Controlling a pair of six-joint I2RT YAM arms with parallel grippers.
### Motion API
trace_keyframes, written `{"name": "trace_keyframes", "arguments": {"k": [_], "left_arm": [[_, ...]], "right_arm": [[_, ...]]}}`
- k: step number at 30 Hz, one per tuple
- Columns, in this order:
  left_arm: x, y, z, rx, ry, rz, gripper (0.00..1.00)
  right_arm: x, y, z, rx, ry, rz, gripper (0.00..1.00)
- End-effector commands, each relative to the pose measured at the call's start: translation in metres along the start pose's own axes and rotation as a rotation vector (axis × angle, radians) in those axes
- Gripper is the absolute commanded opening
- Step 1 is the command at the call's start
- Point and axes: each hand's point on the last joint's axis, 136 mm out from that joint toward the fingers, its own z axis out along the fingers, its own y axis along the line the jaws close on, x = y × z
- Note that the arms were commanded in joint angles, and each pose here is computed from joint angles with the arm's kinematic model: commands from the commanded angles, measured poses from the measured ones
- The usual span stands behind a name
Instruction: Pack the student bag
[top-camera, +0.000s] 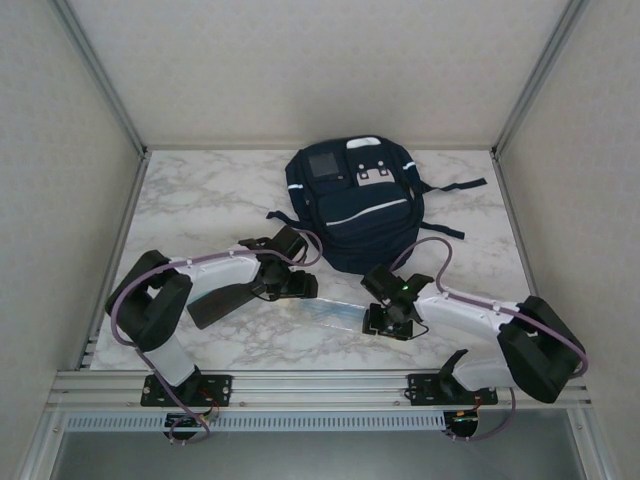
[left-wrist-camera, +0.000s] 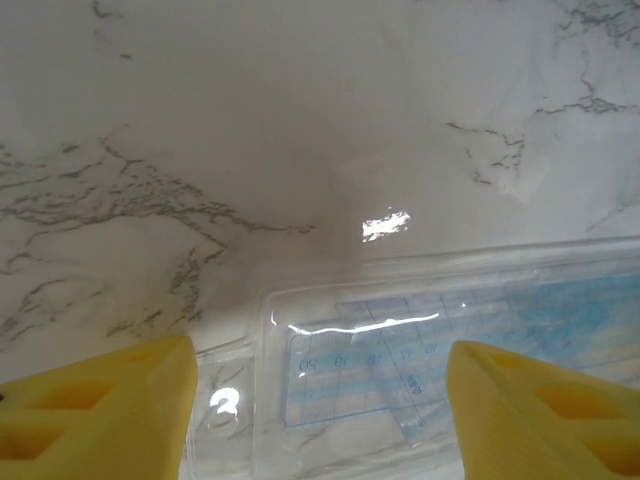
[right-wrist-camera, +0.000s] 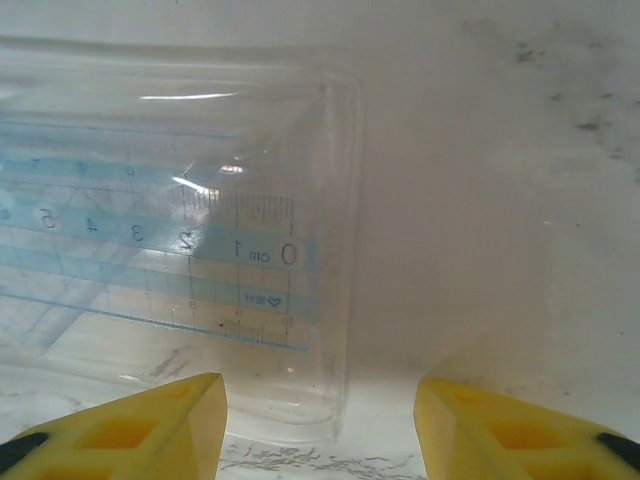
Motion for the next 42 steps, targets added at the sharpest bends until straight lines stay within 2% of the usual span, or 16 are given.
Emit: {"name": "trace_keyframes", "arguments": {"k": [1, 7, 13, 18, 26, 31, 37, 42], "left_arm": [[0.006, 0.005, 0.010, -0.014, 0.013, -0.014, 0.65], [0.009, 0.007, 0.016, -0.012, 0.023, -0.023, 0.66], [0.008, 0.008, 0.015, -0.012, 0.012, -0.023, 0.67], [-0.001, -0.001, 0.003, 0.019, -0.015, -0.027, 0.70], [-0.050, -0.009, -0.073, 0.052, -0.192, 0.003, 0.89], [-0.072, -0.010, -0.112, 0.111, -0.268, 0.074, 0.92], [-0.080, -0.031, -0.120, 0.226, -0.267, 0.201, 0.92], [-0.085, -0.048, -0.112, 0.314, -0.266, 0.306, 0.92]], "right_arm": [[-0.006, 0.013, 0.011, 0.031, -0.044, -0.005, 0.52], [0.001, 0.027, 0.027, 0.082, -0.030, -0.029, 0.46], [0.003, 0.030, 0.033, 0.060, -0.035, -0.015, 0.20], [-0.002, 0.038, 0.022, 0.020, -0.067, -0.037, 0.00], [-0.024, 0.066, -0.037, -0.008, -0.157, -0.276, 0.00], [-0.041, 0.077, -0.073, 0.012, -0.217, -0.517, 0.00], [-0.082, 0.082, -0.094, 0.052, -0.356, -0.808, 0.00], [-0.122, 0.087, -0.101, 0.011, -0.494, -0.937, 0.00]]}}
